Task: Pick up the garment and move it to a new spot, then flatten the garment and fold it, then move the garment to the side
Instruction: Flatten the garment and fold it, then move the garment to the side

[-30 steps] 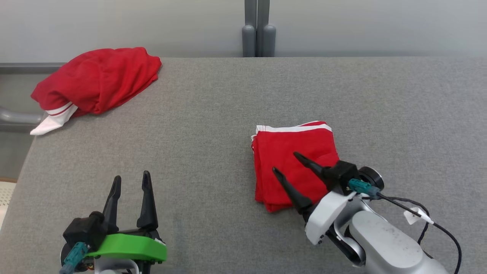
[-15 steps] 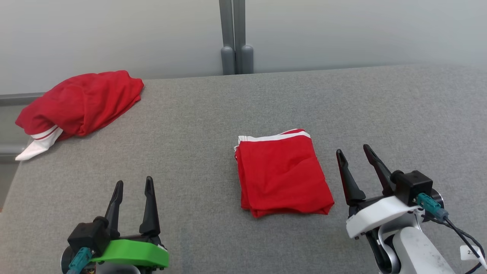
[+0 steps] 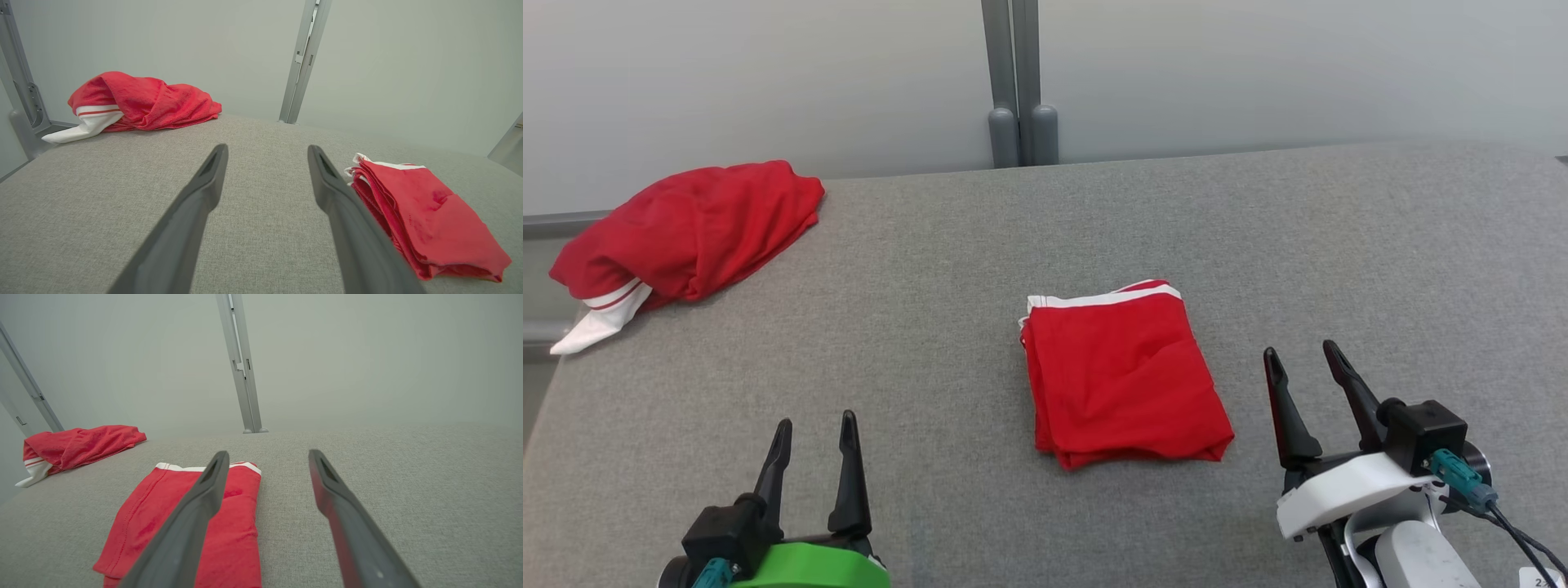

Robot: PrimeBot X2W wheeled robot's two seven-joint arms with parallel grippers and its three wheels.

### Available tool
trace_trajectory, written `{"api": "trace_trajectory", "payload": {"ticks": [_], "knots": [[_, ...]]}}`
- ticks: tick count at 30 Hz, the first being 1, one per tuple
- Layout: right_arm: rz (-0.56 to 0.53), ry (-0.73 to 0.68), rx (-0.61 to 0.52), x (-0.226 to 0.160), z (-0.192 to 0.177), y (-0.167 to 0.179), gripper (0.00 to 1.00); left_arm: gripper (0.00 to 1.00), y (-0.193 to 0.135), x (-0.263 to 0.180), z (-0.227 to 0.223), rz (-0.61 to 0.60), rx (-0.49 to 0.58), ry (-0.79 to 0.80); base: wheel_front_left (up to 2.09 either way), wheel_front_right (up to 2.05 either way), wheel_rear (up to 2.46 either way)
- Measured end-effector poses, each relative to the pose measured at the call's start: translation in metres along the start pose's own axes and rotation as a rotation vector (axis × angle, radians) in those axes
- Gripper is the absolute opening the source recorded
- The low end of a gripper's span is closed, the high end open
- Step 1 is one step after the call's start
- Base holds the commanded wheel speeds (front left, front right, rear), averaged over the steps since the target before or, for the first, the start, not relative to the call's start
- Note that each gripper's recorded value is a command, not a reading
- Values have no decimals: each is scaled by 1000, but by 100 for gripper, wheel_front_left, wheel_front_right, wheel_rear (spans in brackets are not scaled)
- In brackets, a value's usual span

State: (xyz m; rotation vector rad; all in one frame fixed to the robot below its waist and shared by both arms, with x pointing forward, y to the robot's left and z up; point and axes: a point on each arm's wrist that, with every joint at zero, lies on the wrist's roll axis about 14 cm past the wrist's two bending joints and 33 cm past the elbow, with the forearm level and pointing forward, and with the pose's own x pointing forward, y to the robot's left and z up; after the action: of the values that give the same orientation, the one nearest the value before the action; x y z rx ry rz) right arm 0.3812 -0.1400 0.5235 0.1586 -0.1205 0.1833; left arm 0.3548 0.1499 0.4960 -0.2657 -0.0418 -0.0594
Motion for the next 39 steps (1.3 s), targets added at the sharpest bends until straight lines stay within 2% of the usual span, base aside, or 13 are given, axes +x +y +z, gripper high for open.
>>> {"api": "trace_trajectory", "payload": {"ticks": [14,20,28,34,39], "knots": [[7,10,-1,2,-4,4,100,100,6,-2,-2,20,2,7,0,0,0],[-17,47,-4,3,-15,-5,100,100,8,-2,-3,26,2,10,0,0,0],[6,211,-37,45,-31,-19,100,100,12,2,-7,43,-8,23,0,0,0],[86,437,-31,67,-67,-6,100,100,21,6,-12,73,-13,36,0,0,0],[127,584,-23,70,-101,1,100,100,31,6,-14,111,-17,46,0,0,0]]}}
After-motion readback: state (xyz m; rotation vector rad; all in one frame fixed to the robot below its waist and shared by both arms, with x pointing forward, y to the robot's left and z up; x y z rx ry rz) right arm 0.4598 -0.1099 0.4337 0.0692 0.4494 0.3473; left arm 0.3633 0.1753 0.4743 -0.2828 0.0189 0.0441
